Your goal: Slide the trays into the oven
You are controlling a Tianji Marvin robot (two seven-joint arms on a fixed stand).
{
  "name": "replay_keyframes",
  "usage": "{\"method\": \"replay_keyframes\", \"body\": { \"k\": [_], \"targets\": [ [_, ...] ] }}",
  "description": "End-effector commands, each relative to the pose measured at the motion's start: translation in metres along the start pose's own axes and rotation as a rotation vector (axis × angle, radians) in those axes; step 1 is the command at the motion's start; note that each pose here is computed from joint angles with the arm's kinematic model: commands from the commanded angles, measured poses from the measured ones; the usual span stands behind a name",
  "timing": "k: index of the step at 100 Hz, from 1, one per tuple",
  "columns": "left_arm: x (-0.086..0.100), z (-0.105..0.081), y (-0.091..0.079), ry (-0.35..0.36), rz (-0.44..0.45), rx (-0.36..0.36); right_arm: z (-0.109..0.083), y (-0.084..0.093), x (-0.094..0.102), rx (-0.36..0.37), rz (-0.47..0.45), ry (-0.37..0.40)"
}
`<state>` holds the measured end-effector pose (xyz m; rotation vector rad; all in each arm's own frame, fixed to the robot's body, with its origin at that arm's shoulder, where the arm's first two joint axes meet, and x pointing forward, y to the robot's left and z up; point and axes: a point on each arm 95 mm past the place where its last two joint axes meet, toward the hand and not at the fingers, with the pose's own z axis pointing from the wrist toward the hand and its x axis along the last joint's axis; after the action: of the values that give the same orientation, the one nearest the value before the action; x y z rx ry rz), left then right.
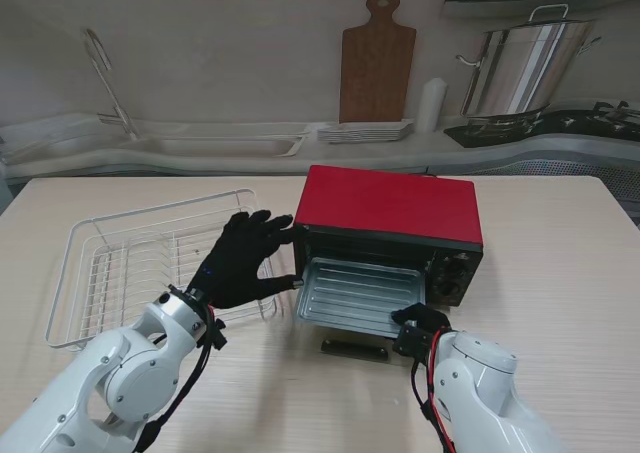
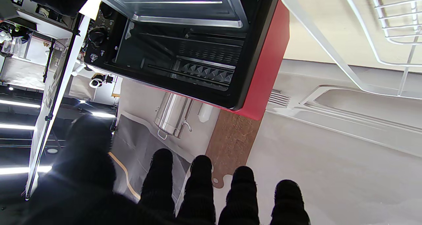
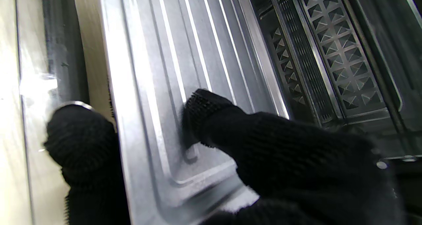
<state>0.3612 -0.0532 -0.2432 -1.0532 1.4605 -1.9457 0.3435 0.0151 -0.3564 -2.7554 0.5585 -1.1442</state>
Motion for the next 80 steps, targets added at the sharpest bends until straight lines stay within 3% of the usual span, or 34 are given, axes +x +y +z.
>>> {"method": "replay_keyframes", "body": {
  "k": [1,80],
  "targets": [
    [0.0029,-0.0005,0.0017,0.003,-0.008,-0.011,-0.0036,-0.0076,-0.0027,0.027,0.015,0.001],
    [0.0016,0.0002,0.0012,0.001,-0.005,-0.013,-0.0019,-0.0136,0.0022,0.023,0.029,0.001]
  ]
}}
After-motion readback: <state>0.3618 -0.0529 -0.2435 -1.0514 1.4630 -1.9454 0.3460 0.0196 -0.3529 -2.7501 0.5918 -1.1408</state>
